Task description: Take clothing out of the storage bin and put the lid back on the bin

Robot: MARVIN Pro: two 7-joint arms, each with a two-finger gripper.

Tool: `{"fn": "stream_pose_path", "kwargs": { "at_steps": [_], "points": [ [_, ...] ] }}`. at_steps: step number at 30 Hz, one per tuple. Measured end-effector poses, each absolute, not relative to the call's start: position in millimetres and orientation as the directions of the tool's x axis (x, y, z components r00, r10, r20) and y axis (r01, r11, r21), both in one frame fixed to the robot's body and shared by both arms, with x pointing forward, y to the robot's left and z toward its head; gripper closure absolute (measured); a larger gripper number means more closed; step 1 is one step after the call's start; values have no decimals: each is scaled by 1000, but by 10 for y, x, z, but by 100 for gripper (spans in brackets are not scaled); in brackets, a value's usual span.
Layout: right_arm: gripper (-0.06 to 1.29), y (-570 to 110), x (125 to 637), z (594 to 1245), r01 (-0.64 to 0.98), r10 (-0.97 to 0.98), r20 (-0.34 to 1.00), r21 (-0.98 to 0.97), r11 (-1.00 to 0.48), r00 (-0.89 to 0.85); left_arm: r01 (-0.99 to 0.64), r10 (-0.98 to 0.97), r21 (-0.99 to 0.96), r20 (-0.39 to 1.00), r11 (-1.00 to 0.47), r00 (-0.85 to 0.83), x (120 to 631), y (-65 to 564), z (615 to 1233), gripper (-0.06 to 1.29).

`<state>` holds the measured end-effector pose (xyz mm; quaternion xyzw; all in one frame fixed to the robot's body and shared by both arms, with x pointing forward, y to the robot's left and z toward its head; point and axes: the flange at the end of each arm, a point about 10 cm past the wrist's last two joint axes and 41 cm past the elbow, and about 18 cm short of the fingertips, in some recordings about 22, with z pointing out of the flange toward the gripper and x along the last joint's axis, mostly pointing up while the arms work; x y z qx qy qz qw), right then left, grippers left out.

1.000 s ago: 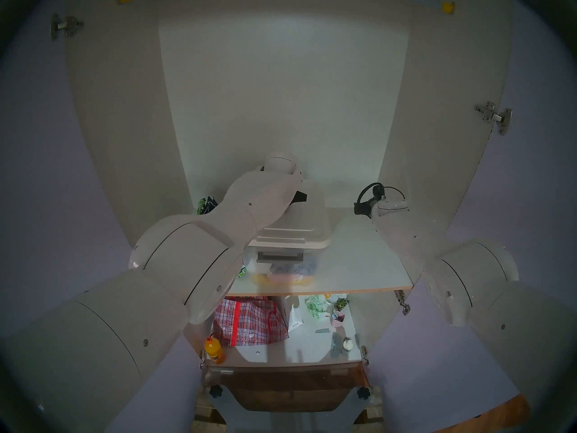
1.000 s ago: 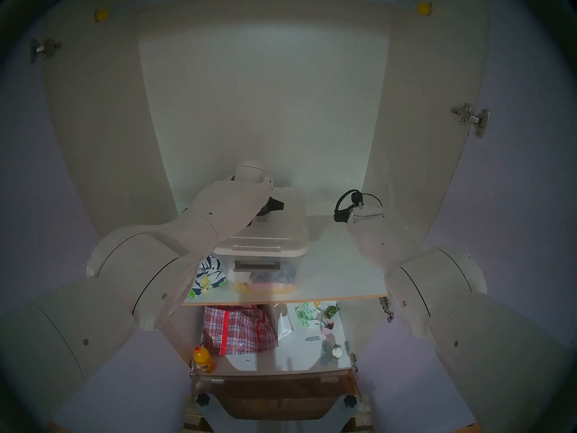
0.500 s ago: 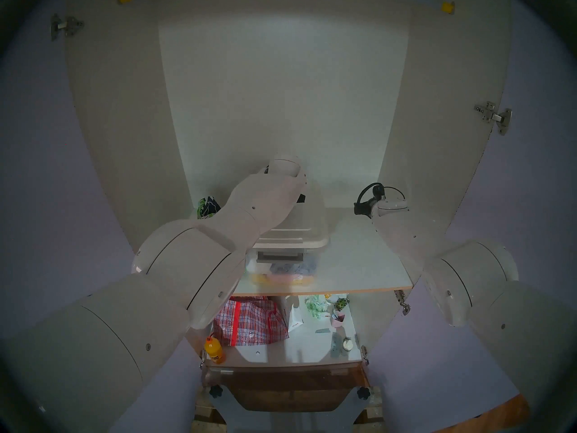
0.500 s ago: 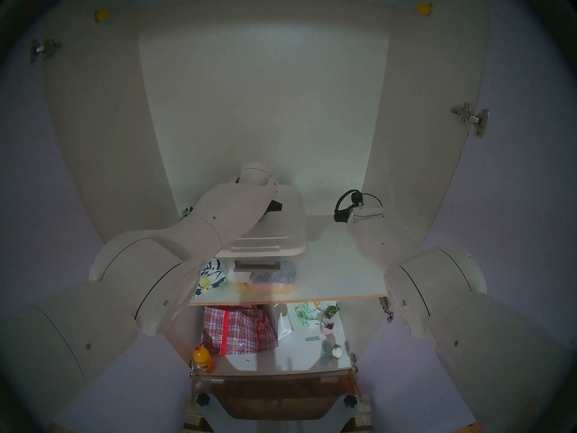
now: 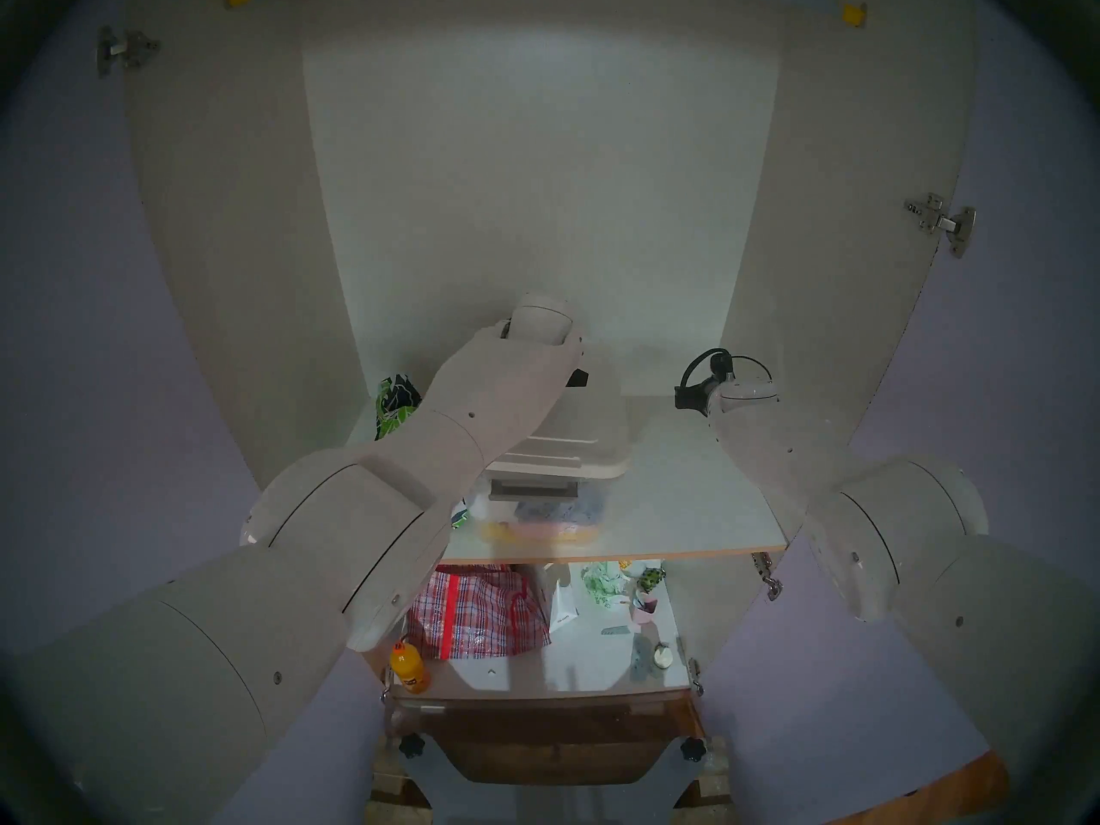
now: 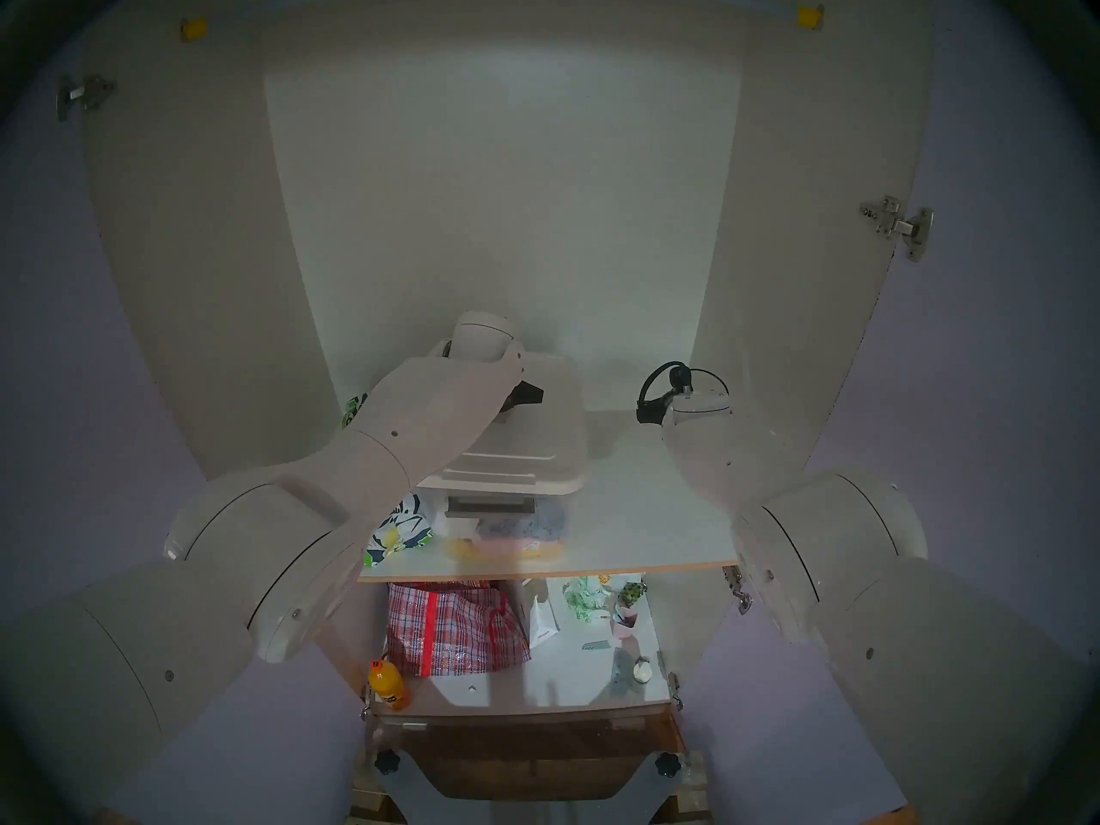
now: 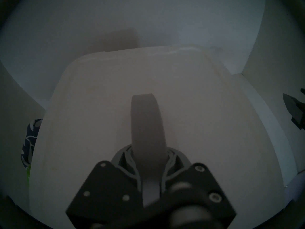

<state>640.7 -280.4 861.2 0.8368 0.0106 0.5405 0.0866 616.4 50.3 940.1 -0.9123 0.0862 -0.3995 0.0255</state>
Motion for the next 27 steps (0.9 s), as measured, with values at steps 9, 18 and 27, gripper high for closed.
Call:
{"fn": "stream_pose_path", "kwargs": {
  "at_steps": [9,18,27],
  "points": [
    [0,-2808,6408,8612,-77,112,903,157,-985,415,-90,-131,-95,709,-991,693,6157,602,9340,111],
    [0,-2811,6408,8613,-77,111,903,156,-985,415,-94,-151,-119,709,-988,689,6155,609,9327,111],
    [0,-2811,6409,8612,-77,111,903,156,-985,415,-135,-194,-140,707,-981,680,6208,598,9305,111]
  ]
}}
